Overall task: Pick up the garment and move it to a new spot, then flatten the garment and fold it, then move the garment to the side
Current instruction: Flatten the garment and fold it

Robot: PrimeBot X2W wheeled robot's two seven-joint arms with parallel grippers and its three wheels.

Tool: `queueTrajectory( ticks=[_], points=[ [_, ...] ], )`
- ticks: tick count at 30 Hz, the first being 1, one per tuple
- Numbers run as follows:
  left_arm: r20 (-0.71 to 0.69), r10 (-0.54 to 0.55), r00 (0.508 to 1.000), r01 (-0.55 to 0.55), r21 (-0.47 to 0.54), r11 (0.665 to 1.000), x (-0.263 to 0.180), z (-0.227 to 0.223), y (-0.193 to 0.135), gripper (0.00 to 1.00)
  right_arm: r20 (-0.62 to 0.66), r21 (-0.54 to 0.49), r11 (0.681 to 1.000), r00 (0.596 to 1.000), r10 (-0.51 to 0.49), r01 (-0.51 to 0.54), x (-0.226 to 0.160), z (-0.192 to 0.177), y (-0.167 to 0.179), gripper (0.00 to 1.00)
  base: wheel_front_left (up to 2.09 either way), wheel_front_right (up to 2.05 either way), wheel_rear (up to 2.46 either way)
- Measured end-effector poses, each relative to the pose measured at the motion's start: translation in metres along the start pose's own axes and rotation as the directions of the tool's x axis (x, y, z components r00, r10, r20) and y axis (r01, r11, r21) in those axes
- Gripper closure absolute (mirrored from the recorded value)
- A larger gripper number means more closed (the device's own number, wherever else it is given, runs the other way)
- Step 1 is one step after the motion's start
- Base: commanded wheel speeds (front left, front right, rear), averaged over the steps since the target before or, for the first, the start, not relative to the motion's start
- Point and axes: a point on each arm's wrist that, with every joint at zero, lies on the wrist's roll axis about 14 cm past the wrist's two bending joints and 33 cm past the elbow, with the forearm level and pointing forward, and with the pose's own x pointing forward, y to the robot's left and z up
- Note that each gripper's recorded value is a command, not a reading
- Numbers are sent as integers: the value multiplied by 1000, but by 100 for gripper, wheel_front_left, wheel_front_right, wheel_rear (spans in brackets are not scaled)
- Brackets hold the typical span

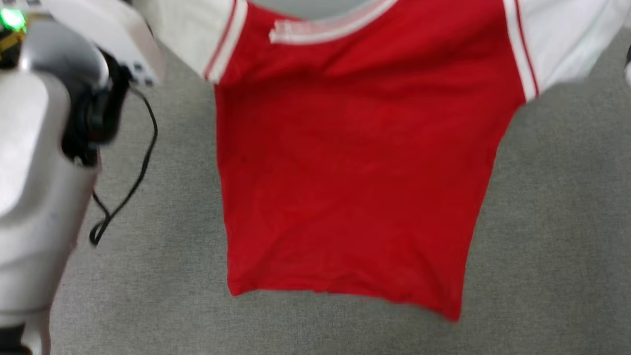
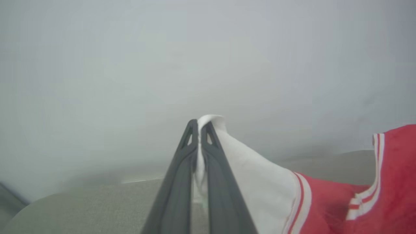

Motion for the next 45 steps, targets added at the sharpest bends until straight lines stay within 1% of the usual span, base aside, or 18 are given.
queueTrajectory(
  ticks=[4, 9, 12, 16, 21, 23, 25, 27, 32, 36, 40, 45],
  points=[
    [106, 20, 994, -21, 9, 1000, 28, 33, 6, 100, 80, -11, 1000, 997, 12, -11, 26, 32, 2, 100, 0, 0, 0],
    [211, 58, 976, -66, 29, 997, 57, 66, 24, 100, 175, -38, 999, 984, 34, -28, 56, 66, 9, 100, 0, 0, 0],
    [300, 79, 951, -99, 54, 994, 70, 93, 35, 100, 259, -47, 998, 964, 51, -40, 70, 93, 14, 100, 0, 0, 0],
    [418, 71, 906, -107, 63, 992, 85, 128, 40, 100, 372, -74, 996, 926, 68, -44, 85, 130, 17, 100, 0, 0, 0],
    [486, 63, 872, -106, 62, 992, 105, 136, 42, 100, 438, -94, 994, 895, 85, -49, 106, 148, 19, 100, 0, 0, 0],
    [494, 67, 867, -105, 50, 993, 114, 131, 44, 100, 445, -96, 994, 891, 90, -53, 116, 147, 20, 100, 0, 0, 0],
    [466, 73, 882, -104, 40, 994, 127, 112, 47, 100, 430, -94, 994, 898, 94, -59, 128, 136, 20, 100, 0, 0, 0],
    [429, 75, 900, -98, 31, 995, 140, 87, 48, 100, 399, -95, 993, 912, 98, -66, 141, 116, 21, 100, 0, 0, 0],
    [333, 84, 939, -85, -11, 996, 165, 23, 52, 100, 287, -77, 993, 951, 111, -92, 170, 53, 24, 100, 0, 0, 0],
    [244, 93, 965, -83, -49, 995, 178, -34, 55, 100, 207, -44, 994, 972, 108, -101, 186, 3, 23, 100, 0, 0, 0],
    [165, 100, 981, -87, -82, 993, 177, -82, 57, 100, 120, -6, 995, 988, 98, -98, 188, -44, 20, 100, 0, 0, 0],
    [93, 104, 990, -90, -145, 985, 155, -122, 54, 100, 25, 24, 995, 995, 92, -93, 168, -85, 18, 100, 0, 0, 0]
  ],
)
